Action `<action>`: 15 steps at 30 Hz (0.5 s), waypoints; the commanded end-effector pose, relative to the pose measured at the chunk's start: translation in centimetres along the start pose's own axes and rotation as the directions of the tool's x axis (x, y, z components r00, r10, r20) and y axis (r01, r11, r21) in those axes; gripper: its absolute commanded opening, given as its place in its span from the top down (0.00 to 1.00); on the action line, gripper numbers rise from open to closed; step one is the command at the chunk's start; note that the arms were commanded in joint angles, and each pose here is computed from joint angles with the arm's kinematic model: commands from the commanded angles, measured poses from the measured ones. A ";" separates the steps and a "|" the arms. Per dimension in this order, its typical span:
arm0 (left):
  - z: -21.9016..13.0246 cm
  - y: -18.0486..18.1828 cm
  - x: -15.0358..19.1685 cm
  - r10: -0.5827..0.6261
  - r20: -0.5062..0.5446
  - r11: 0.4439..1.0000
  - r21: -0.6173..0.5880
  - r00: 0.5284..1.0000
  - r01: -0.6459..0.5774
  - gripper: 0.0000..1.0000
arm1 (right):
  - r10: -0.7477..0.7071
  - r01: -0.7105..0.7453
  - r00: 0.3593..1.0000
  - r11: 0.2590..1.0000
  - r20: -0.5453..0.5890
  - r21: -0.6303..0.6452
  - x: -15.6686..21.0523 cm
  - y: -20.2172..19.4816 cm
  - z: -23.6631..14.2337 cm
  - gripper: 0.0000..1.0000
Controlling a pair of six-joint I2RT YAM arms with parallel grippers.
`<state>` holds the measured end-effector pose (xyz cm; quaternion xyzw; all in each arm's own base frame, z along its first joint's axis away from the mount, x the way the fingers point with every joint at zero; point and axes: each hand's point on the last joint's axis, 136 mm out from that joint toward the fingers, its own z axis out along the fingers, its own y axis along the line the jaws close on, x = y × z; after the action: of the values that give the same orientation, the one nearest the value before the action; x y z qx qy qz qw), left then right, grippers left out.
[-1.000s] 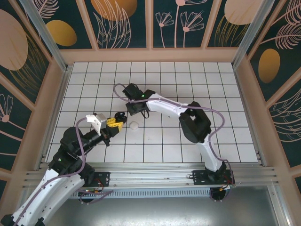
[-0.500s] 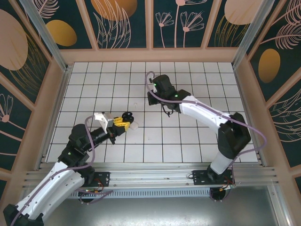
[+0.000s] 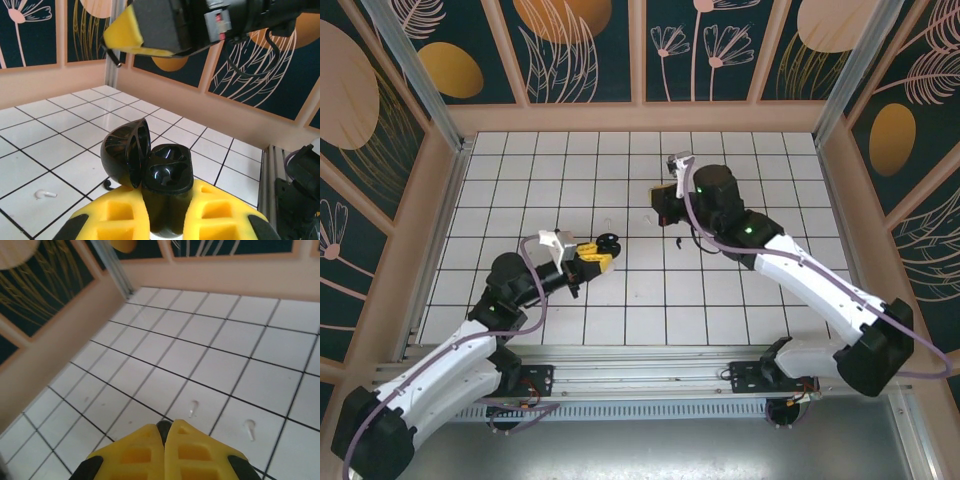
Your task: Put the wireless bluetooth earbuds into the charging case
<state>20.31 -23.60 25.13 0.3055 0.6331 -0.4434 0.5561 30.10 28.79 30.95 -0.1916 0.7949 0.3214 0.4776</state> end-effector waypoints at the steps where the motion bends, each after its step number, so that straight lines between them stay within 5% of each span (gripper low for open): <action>1: 0.2 -1.1 -1.9 0.018 0.070 0.998 0.065 0.997 -0.022 1.00 | -0.042 0.053 0.996 0.987 0.075 -0.150 -1.3 2.8 -1.3 0.94; 15: 1.2 -0.4 -2.3 0.014 0.120 0.998 0.062 0.993 -0.021 1.00 | -0.109 0.173 0.981 0.865 0.160 -0.472 -1.5 10.2 -2.5 0.93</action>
<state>21.36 -24.60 25.40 0.3036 0.6171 -0.4596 0.5620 24.24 33.33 35.04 -0.3094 0.6820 0.4571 0.4799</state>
